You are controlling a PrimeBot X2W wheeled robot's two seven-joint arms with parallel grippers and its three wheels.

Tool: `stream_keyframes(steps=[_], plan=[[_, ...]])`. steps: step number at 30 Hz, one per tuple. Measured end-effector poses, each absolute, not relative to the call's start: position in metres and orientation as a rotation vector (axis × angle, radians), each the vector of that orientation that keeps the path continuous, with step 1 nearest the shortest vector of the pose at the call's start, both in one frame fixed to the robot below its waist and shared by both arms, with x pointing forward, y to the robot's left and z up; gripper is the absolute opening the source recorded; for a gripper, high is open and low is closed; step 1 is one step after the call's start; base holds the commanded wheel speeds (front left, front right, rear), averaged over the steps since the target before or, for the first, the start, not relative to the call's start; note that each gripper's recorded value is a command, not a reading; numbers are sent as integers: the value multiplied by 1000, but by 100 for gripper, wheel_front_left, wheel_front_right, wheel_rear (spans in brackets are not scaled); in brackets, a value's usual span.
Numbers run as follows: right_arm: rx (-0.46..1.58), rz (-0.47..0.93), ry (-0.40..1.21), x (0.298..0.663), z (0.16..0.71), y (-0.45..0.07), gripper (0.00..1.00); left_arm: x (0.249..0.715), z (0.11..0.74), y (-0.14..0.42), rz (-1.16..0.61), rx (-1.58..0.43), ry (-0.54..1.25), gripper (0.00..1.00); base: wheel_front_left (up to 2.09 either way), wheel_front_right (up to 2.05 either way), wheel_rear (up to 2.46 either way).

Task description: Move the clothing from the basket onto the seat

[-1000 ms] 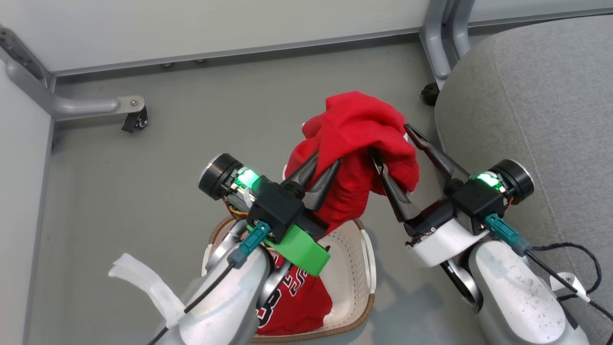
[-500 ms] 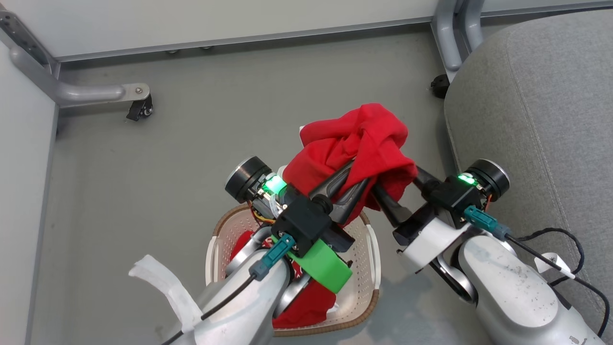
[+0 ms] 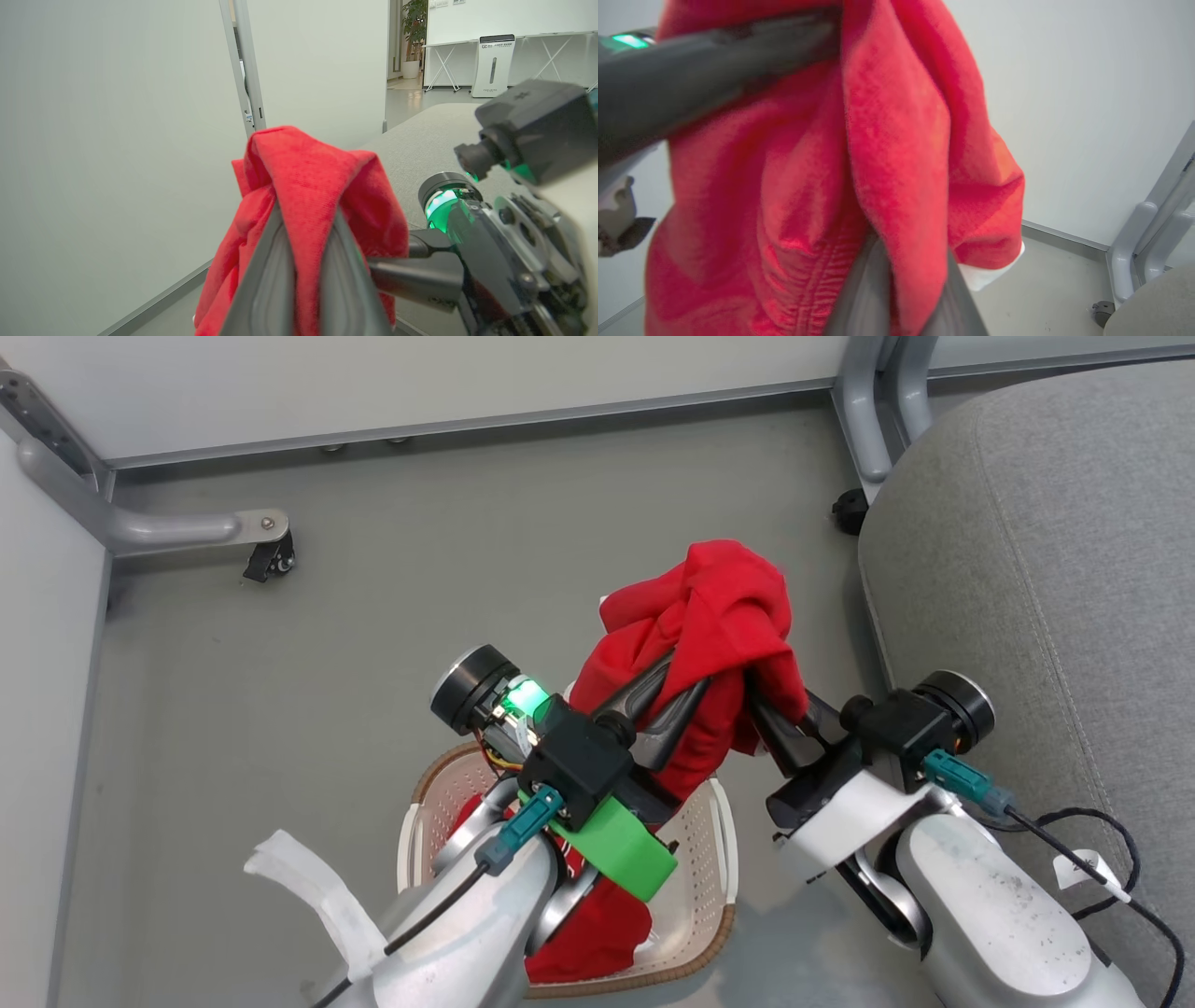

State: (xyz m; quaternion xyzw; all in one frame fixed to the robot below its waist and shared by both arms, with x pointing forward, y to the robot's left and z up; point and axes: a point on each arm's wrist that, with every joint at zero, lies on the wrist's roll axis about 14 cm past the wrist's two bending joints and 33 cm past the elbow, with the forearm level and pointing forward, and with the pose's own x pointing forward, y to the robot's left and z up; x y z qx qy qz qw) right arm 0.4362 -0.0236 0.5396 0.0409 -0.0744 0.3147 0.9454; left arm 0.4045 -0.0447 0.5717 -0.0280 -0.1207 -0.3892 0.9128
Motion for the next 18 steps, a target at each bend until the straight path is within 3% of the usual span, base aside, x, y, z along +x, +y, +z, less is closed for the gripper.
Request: stream_keyframes(steps=[18], plan=[[129,418,-189,456,552,-79,0,395,569,-50,-817,-64,-240,100,0,0,0]])
